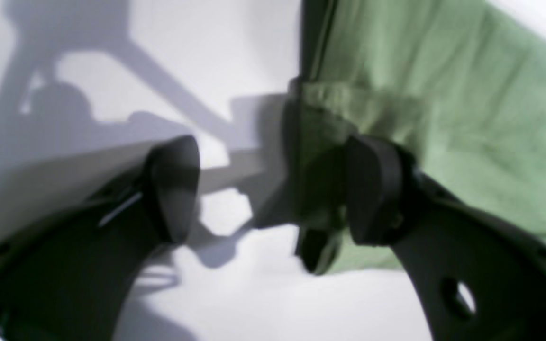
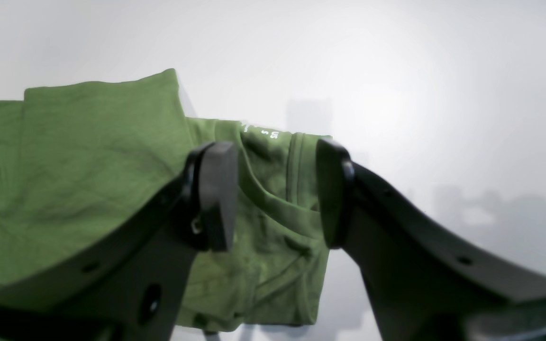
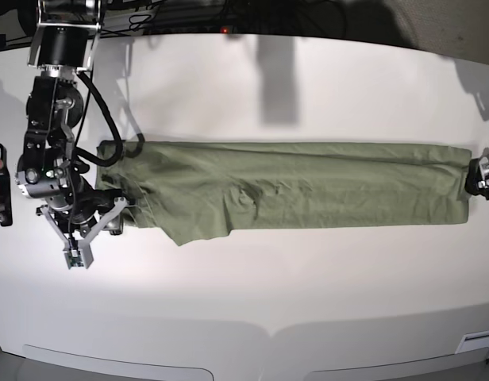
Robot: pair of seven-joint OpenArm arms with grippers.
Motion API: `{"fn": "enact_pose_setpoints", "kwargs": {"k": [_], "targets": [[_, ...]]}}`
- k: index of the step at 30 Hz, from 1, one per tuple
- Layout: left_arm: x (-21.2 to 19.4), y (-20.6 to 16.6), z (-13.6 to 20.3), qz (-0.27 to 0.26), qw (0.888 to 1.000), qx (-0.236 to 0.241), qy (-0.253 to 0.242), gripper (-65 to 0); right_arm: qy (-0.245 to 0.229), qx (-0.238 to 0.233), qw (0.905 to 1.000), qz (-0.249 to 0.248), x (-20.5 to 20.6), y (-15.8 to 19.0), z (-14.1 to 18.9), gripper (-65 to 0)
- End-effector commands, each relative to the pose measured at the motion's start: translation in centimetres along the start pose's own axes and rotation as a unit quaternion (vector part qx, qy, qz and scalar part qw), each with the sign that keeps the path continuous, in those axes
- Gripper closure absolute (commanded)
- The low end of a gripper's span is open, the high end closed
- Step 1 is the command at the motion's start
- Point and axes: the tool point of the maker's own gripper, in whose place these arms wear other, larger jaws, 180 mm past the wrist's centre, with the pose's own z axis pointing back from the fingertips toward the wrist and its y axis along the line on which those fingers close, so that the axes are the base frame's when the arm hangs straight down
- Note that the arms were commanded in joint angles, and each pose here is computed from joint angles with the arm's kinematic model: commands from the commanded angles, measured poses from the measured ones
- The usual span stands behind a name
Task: Fold the T-shirt properly
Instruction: 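Grasp the strip end with the left gripper and fold it toward the middle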
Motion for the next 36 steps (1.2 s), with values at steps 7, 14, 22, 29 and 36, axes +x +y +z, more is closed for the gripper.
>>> {"fn": "enact_pose_setpoints", "kwargs": {"k": [7,14,22,29,36], "targets": [[-1.2,-2.0,0.6,0.034,0.997,-0.053,0.054,-45.7,-0.031,-0.005,0.9995,0.003,2.1,-0.5,0.5,-27.4],[-5.0,-4.2,-1.4,0.042,0.990,-0.079,0.104,-45.7,-0.031,-0.005,0.9995,0.003,2.1,-0.5,0.5,-27.4],[-6.6,-6.5,-2.0,0.051,0.982,-0.116,0.139,-45.6,-0.033,-0.006,0.9994,0.004,2.2,-0.6,0.6,-27.4],[-5.7,-5.2,-1.1,0.051,0.985,-0.102,0.130,-45.5,-0.036,0.005,0.9993,-0.001,2.3,-0.3,0.6,-27.4],[-2.7,-2.9,-0.1,0.056,0.994,-0.077,0.060,-27.7,-0.035,0.006,0.9994,0.000,2.2,-0.2,0.6,-27.4]]}}
